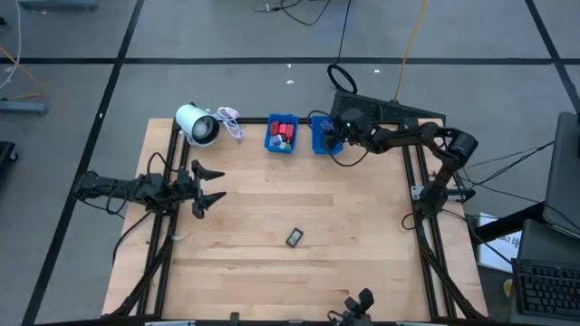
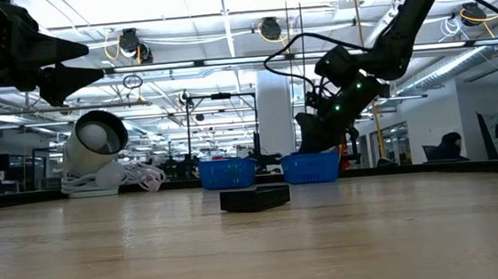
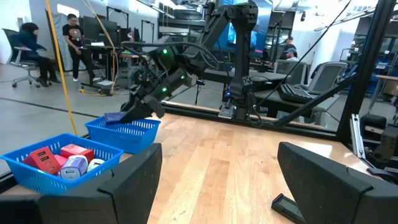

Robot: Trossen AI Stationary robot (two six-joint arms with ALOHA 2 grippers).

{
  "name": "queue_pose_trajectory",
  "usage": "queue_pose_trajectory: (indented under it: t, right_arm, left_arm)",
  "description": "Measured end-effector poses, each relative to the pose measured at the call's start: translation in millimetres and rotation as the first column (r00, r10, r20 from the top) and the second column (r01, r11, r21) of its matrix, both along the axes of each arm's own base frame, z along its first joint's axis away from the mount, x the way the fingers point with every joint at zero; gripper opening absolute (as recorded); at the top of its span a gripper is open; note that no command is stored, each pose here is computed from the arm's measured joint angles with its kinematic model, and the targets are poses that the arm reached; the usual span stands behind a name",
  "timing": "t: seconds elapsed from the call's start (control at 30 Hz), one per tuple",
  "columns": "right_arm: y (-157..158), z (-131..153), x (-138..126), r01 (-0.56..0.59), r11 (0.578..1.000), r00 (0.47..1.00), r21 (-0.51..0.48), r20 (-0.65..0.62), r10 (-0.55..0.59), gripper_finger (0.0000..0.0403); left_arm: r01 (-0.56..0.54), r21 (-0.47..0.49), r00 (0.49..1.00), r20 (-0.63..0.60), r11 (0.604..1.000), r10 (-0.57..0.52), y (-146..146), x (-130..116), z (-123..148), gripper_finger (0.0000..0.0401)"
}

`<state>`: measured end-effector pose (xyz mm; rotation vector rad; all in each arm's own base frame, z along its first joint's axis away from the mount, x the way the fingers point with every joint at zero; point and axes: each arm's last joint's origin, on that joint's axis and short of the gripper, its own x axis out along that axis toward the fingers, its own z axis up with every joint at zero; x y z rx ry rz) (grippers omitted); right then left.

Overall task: Pick & Place Office items
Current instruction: Put the blue digital clock into the right basket, then put the black digital clock into the right basket

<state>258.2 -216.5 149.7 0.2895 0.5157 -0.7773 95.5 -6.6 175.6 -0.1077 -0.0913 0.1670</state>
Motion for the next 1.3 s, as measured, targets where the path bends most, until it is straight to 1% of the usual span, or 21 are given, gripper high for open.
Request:
queue_pose_trajectory:
  t: [0.2, 0.6, 1.13, 1.3]
  right_arm:
    - [-0.6, -7.7, 0.7, 0.0, 1.0, 1.0, 0.017, -0.02, 0.0, 0.0164]
    - [-0.7, -8.6, 1.0, -0.001, 1.0, 1.0, 0.016, -0.02, 0.001, 0.0166]
    - [-0.6, -8.3, 1.1, -0.001, 1.0, 1.0, 0.016, -0.019, 0.001, 0.0213]
    - [3.3, -4.7, 6.2, -0.02, 1.0, 1.0, -0.006, 0.007, 0.02, 0.0219]
  left_arm:
    - [0.0, 0.0, 1.0, 0.0, 1.0, 0.0, 0.0, 0.0, 0.0, 0.0324]
    - [0.0, 0.0, 1.0, 0.0, 1.0, 0.0, 0.0, 0.0, 0.0, 0.0324]
    - [0.0, 0.0, 1.0, 0.0, 1.0, 0.0, 0.0, 0.0, 0.0, 0.0324]
    - [0.0, 0.0, 1.0, 0.0, 1.0, 0.0, 0.0, 0.0, 0.0, 0.0324]
